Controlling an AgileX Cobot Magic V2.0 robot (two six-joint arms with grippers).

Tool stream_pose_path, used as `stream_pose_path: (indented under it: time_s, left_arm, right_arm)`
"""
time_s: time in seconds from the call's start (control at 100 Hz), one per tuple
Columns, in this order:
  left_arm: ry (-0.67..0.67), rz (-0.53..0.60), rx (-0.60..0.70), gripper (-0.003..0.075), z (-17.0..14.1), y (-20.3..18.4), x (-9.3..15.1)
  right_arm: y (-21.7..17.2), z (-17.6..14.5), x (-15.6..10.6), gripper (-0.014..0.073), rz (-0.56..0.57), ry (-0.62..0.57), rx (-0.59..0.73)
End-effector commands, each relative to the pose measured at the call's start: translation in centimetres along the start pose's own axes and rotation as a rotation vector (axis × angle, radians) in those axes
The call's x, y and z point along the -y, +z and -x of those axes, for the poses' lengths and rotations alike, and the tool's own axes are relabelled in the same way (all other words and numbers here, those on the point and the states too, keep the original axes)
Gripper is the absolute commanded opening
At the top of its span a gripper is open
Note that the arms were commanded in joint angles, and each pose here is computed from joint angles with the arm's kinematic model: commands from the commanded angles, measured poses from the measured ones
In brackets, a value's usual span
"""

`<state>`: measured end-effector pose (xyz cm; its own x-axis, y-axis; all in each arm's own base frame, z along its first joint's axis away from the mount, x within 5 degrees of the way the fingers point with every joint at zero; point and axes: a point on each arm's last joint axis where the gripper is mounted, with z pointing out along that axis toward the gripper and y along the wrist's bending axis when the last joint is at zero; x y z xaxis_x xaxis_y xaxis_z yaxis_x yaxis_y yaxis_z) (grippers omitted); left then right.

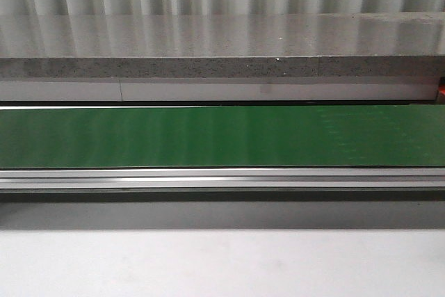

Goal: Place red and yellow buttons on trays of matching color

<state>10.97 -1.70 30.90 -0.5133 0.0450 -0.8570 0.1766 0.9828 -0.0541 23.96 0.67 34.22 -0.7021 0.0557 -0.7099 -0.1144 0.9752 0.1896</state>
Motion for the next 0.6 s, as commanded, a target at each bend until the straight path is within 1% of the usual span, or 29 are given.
stream_pose_path:
  time_s: [0.0, 0.11, 0.28, 0.42, 0.48, 0.59]
  left_arm:
    - [-0.004, 0.001, 0.099, -0.002, 1.4, -0.5, 0.1]
    - [-0.004, 0.001, 0.099, -0.002, 1.4, -0.5, 0.1]
    - [-0.004, 0.001, 0.099, -0.002, 1.4, -0.5, 0.1]
    - [-0.004, 0.001, 0.099, -0.002, 1.4, -0.5, 0.1]
    - [-0.004, 0.001, 0.099, -0.002, 1.4, -0.5, 0.1]
    - [-0.004, 0.001, 0.099, -0.002, 1.4, -0.5, 0.1]
  right_arm:
    - [-2.2, 0.3, -0.9, -0.0065, -0.003, -0.022, 0.159]
    - [-3.5, -1.3, -1.1, -0.0065, -0.017, -0.039, 0.198]
    - [-6.1, -3.5, -1.3, -0.0065, -0.072, -0.112, 0.276]
    - [-7.3, -5.0, -1.2, -0.0065, -0.122, -0.162, 0.316]
    - [-7.8, -5.9, -1.1, -0.0065, -0.143, -0.147, 0.347]
    - [-8.7, -7.7, -0.7, -0.0065, -0.189, -0.081, 0.428]
